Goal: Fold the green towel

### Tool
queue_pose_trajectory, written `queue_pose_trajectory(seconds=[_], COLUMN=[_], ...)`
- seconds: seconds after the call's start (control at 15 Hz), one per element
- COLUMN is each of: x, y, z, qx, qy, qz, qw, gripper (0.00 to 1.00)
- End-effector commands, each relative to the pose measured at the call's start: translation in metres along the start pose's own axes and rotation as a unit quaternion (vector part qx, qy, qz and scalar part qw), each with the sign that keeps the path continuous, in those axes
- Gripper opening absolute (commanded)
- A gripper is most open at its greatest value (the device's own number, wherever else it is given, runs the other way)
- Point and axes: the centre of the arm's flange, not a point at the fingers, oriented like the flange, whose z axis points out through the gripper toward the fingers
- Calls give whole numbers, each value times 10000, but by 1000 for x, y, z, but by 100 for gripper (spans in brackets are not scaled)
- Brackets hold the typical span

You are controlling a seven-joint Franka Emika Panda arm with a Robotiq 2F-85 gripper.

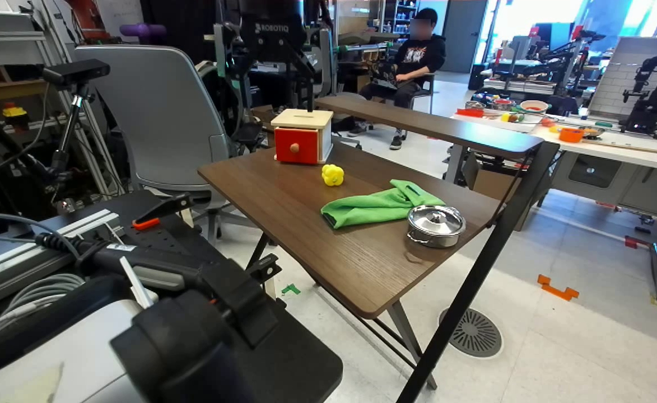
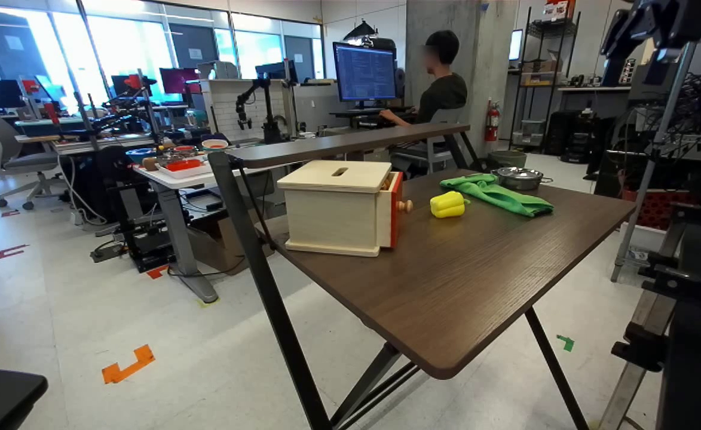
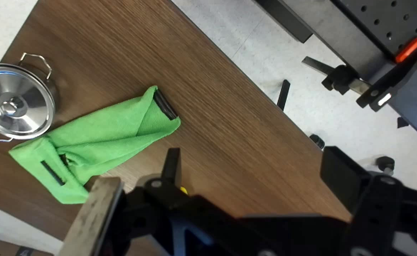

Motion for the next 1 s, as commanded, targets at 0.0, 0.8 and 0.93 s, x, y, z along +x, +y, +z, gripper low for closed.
queue_pose_trajectory(seconds=[0.0, 0.8, 0.93], x=[12, 37, 41], y=[29, 62, 63], z=[51, 179, 192], qx=[98, -194, -338], qy=[-211, -1214, -1274], qz=[-156, -424, -457], qw=[9996, 9915, 9902], gripper=[100, 100, 100])
